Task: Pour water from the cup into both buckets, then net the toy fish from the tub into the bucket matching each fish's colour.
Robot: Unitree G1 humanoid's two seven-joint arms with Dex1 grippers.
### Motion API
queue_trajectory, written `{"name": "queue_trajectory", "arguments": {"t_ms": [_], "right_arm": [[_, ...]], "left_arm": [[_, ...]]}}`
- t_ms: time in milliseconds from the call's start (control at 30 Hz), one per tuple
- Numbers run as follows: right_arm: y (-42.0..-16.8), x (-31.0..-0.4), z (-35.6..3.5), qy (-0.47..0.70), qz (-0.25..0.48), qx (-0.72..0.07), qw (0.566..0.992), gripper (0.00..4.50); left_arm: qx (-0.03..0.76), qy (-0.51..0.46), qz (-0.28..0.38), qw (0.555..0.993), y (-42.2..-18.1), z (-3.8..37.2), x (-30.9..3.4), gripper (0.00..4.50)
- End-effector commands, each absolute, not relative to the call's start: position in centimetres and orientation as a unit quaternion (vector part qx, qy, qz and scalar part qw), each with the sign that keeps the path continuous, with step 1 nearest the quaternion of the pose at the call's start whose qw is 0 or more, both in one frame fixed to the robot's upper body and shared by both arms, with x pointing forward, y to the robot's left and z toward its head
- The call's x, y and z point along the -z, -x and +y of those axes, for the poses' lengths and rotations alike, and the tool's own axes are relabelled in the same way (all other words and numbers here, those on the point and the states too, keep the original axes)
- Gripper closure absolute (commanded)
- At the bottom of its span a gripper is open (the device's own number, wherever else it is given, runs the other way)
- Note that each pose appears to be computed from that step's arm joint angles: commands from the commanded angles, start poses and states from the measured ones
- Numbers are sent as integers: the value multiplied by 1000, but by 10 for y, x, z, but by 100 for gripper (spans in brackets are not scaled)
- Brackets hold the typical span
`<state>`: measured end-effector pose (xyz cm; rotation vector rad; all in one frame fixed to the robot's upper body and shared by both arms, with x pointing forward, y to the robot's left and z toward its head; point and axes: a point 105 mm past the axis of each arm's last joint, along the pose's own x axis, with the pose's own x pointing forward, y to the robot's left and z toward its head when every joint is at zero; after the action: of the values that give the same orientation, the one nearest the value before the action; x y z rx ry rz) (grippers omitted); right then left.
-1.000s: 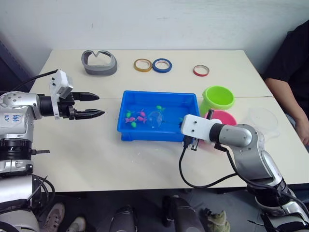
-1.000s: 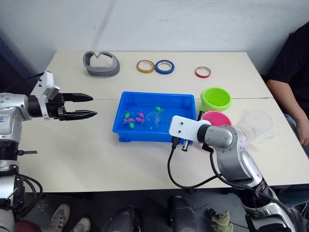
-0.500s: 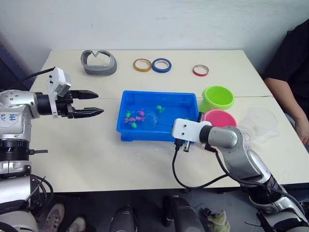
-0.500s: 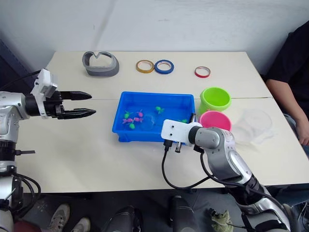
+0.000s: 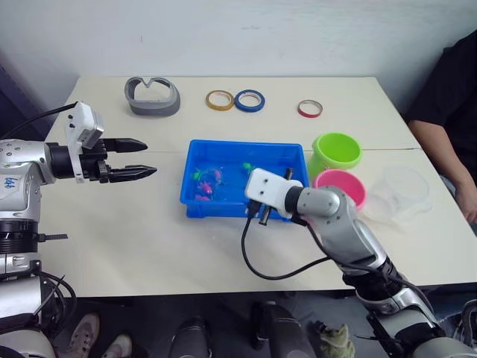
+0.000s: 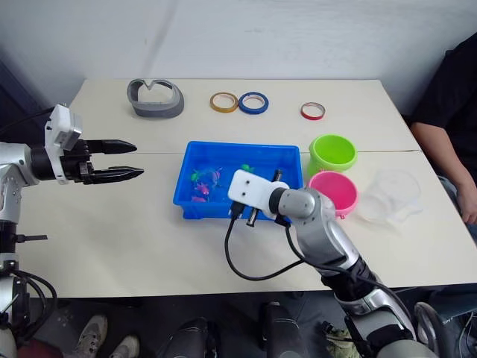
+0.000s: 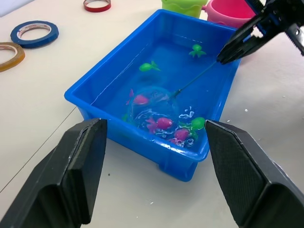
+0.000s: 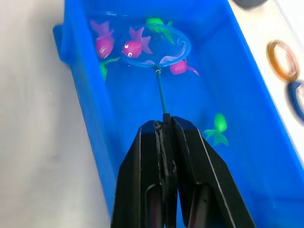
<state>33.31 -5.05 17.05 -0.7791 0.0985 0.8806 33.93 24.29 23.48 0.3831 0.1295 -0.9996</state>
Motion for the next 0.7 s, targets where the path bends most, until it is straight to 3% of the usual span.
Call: {"name": "queue_trajectory", "arguments": {"t_ms": [33,233,700], "right_arm": [[-322,-198,-63,324,45,-421,846,450],[-308,-208,-81,285,80,-427,854,450],[-302,-213,-106,279,100,-388,873,450]], "left_arm": [[472,-195,34,859,-335,244,-250,90],[480,-191,30,856,-338,239,-249,90],[515,-186,31,836,-339,226,-247,90]]}}
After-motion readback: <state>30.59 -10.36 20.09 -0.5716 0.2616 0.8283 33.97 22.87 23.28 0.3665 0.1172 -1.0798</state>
